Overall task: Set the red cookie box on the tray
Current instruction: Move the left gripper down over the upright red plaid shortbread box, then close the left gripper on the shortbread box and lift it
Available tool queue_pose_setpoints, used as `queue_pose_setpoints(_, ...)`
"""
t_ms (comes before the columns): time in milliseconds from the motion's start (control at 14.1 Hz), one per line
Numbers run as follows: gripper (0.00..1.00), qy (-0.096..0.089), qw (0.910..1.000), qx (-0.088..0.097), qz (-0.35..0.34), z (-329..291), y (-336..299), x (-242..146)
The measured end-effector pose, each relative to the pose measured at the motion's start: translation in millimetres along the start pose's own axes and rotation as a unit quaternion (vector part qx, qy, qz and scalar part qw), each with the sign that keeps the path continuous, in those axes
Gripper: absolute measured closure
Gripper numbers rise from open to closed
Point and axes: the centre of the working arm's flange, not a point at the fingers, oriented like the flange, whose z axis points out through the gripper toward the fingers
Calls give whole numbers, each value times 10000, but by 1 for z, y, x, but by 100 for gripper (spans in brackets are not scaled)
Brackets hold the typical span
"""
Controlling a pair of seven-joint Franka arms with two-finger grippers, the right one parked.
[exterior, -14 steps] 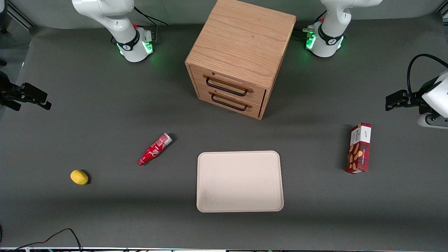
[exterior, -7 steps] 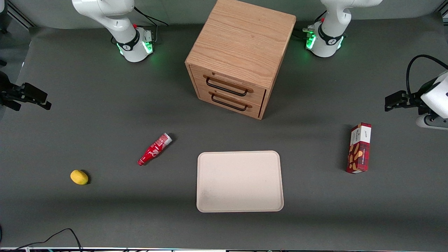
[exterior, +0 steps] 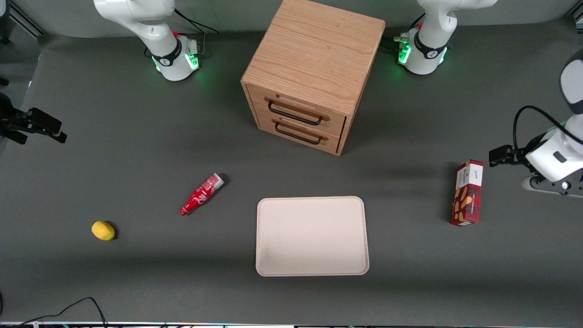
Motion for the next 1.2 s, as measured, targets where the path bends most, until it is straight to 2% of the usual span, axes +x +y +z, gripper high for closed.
queue_pose_setpoints(354,0,446,9987,103,221,94,-26,-4)
queue_pose_setpoints(780,0,414,9986,123,320,200,-23,-6)
queue_pose_setpoints(1205,0,591,9967,205,514,245,-28,-3)
